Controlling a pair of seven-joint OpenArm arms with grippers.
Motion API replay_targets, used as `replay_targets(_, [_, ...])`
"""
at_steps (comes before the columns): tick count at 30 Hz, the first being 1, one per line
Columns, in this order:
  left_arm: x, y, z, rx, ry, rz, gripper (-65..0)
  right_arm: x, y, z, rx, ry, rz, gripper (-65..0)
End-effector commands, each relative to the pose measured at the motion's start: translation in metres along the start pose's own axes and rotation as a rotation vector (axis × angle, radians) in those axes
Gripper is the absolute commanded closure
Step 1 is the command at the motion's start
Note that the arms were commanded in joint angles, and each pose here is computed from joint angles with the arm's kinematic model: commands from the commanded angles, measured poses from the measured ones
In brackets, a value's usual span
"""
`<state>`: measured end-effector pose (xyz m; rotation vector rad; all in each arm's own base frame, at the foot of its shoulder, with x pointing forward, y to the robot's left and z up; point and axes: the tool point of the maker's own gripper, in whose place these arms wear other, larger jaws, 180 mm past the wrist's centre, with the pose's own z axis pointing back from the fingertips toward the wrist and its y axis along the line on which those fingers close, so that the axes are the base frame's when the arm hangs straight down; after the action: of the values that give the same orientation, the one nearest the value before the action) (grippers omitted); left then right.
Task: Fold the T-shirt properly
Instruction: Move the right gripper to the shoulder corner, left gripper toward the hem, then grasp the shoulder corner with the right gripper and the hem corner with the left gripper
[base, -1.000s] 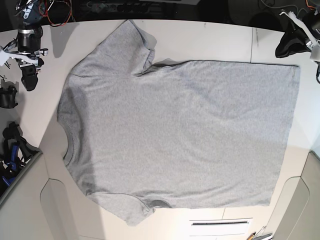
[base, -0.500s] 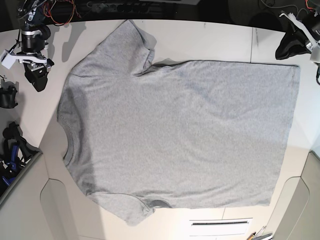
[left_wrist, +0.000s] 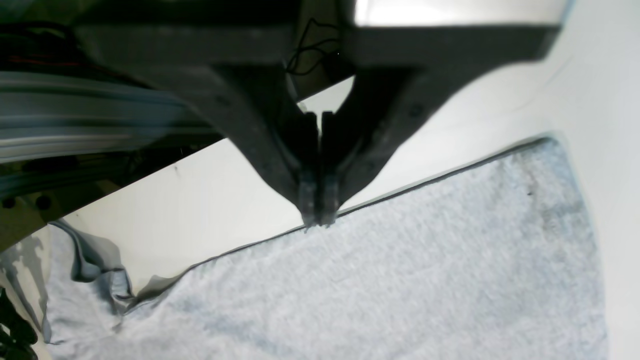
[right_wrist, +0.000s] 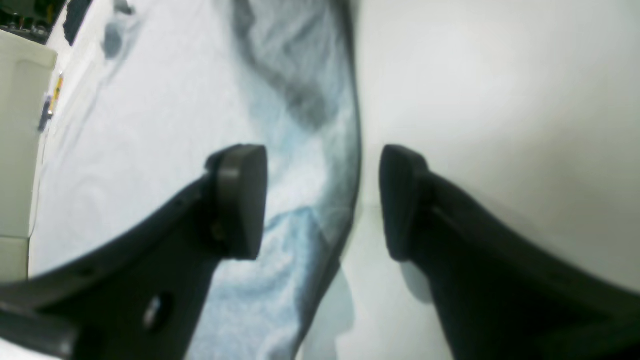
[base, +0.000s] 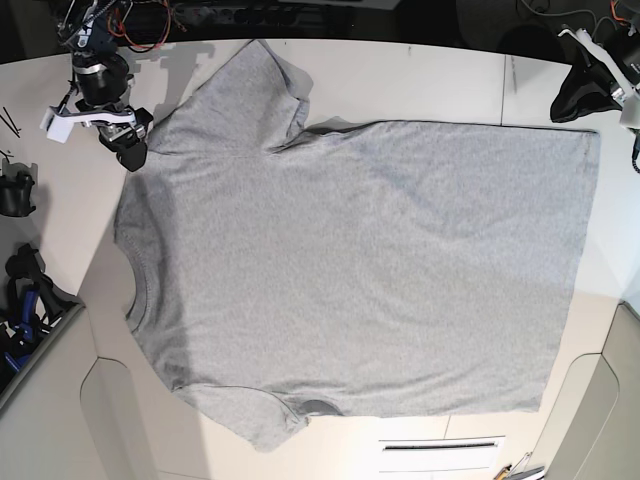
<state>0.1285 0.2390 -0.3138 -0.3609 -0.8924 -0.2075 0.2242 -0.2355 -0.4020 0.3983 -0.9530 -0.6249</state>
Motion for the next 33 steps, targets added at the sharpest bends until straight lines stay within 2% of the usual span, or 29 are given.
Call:
replay_targets(1, [0.008, -0.003, 0.002, -0.016, -0.018, -0.010, 0.0, 0.008, 0.003, 0.001, 0.010, -0.027, 0.000, -35.4])
replay_targets(6, [0.001, -0.003, 0.002, -0.016, 0.019, -0.009, 0.0, -0.005, 0.005, 0.000, 0.010, 0.014, -0.022, -35.4])
replay_targets(16, [0.002, -0.003, 0.002, -0.018, 0.014, -0.003, 0.0, -0.024, -0.004, -0.007, 0.009, 0.056, -0.110, -35.4])
replay_targets(20, [0.002, -0.003, 0.002, -0.018, 0.014, -0.003, 0.0, -0.025, -0.004, -0.007, 0.015, 0.061, -0.107, -35.4])
replay_targets(25, [0.002, -0.003, 0.002, -0.018, 0.014, -0.003, 0.0, -0.035, 0.005, -0.011, 0.037, 0.121, -0.100, -35.4])
replay_targets(33, [0.002, -0.003, 0.002, -0.018, 0.014, -0.003, 0.0, -0.047, 0.020, -0.016, 0.073, 0.161, -0.081, -35.0])
